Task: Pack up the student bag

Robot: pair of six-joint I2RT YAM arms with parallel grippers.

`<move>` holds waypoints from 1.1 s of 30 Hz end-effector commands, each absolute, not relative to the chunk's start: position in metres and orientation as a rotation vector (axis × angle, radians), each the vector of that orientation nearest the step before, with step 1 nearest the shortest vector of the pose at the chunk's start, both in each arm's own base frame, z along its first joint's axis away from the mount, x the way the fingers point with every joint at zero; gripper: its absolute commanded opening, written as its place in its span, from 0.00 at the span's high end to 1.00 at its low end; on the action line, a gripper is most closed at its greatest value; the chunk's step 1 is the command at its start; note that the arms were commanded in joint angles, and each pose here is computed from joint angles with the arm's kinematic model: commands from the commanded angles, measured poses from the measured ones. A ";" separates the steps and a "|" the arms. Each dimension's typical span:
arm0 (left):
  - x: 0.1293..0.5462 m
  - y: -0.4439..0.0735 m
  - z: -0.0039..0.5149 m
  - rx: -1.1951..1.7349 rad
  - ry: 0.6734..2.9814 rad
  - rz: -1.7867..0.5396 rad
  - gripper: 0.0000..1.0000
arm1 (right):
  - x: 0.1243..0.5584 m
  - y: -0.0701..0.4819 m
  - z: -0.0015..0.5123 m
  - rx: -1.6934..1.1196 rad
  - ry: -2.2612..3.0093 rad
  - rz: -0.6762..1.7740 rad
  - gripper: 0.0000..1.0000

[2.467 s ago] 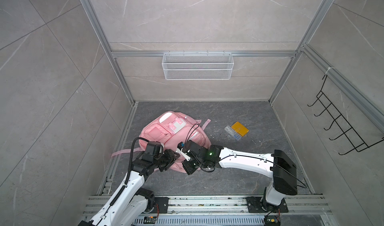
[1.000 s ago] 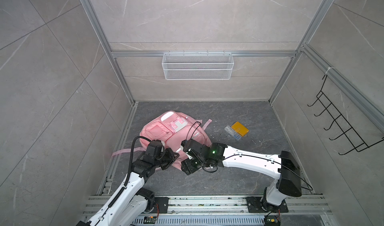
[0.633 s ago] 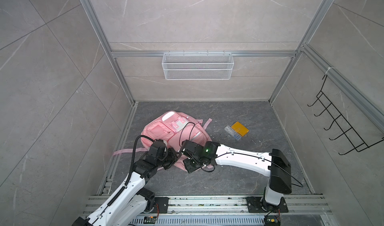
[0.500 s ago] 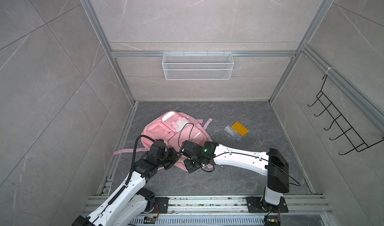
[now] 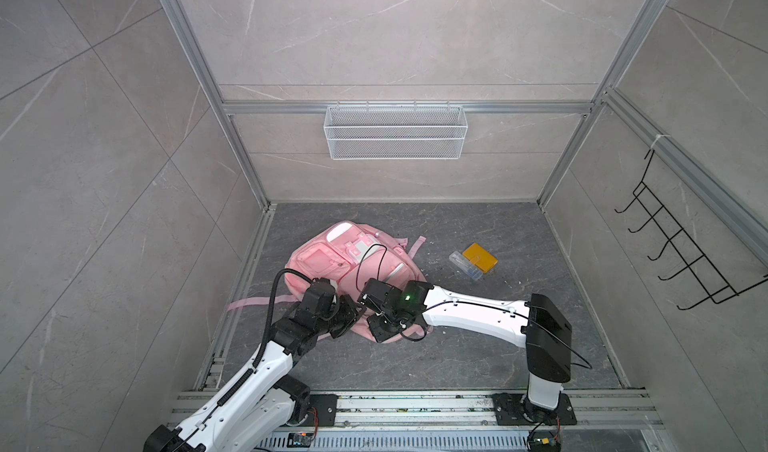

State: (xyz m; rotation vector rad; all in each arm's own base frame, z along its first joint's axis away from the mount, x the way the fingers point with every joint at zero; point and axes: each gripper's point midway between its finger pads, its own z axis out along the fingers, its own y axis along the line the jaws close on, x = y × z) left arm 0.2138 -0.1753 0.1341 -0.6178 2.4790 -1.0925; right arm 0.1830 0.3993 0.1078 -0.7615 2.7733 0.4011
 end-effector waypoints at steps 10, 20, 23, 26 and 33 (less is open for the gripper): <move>0.225 -0.200 0.198 -0.414 2.313 -1.281 1.00 | 0.194 0.398 0.103 -0.759 2.721 0.423 0.91; 0.228 -0.188 0.186 -0.425 2.356 -1.151 1.00 | 0.199 0.341 0.113 -0.599 2.731 0.295 1.00; 0.226 -0.178 0.179 -0.421 2.386 -1.052 1.00 | 0.206 0.309 0.111 -0.475 2.774 0.259 1.00; 0.222 -0.165 0.167 -0.413 2.433 -0.932 1.00 | 0.217 0.280 0.111 -0.396 2.799 0.196 1.00; 0.214 -0.144 0.153 -0.438 2.466 -0.814 1.00 | 0.241 0.223 0.112 -0.268 2.832 0.050 1.00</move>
